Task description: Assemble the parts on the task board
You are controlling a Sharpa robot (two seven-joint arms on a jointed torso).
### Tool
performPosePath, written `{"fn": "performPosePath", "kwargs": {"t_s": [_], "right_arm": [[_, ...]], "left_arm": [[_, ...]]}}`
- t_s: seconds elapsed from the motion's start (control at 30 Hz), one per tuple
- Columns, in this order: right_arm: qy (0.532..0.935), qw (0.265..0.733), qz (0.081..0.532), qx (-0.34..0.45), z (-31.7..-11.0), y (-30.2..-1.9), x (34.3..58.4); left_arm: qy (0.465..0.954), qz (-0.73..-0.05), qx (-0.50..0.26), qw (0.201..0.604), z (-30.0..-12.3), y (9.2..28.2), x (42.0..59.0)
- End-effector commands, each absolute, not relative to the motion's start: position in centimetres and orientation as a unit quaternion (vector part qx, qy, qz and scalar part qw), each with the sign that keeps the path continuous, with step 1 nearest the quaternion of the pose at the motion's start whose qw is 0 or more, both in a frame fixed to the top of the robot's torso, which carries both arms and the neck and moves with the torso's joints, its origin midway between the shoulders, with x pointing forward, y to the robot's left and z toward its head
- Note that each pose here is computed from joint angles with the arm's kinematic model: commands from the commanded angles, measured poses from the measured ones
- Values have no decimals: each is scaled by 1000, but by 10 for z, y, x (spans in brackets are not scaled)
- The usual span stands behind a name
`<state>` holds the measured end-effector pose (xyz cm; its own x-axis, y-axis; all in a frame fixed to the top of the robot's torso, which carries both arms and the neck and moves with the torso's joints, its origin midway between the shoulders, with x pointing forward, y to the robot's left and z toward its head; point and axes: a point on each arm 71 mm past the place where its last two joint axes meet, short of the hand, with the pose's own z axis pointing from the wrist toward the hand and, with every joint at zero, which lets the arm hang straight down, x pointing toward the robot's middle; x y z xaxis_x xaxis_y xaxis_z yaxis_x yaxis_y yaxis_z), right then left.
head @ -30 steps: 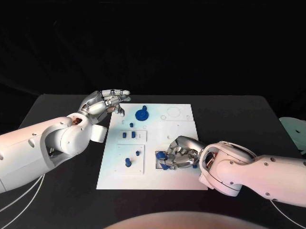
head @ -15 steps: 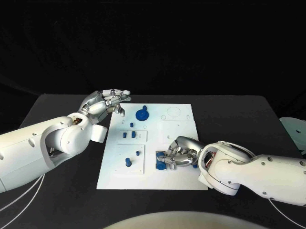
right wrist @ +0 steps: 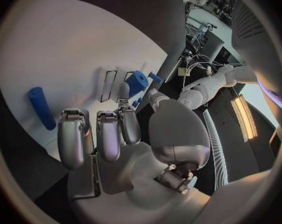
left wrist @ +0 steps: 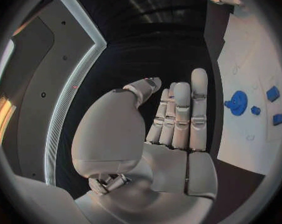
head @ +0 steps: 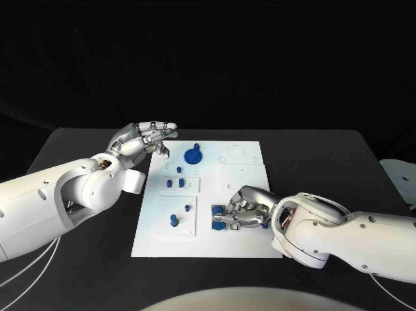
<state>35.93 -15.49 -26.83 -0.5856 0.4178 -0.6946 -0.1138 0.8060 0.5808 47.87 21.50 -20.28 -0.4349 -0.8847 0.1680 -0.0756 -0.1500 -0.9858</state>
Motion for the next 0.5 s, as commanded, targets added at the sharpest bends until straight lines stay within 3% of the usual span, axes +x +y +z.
{"fn": "performPosePath", "kwargs": {"t_s": [0.03,0.5], "right_arm": [[833,453,309,71,-266,-153,357],[831,454,314,68,-264,-157,354]], "left_arm": [[568,-635,-417,316,-202,213,478],[569,-635,-417,316,-202,213,478]]}}
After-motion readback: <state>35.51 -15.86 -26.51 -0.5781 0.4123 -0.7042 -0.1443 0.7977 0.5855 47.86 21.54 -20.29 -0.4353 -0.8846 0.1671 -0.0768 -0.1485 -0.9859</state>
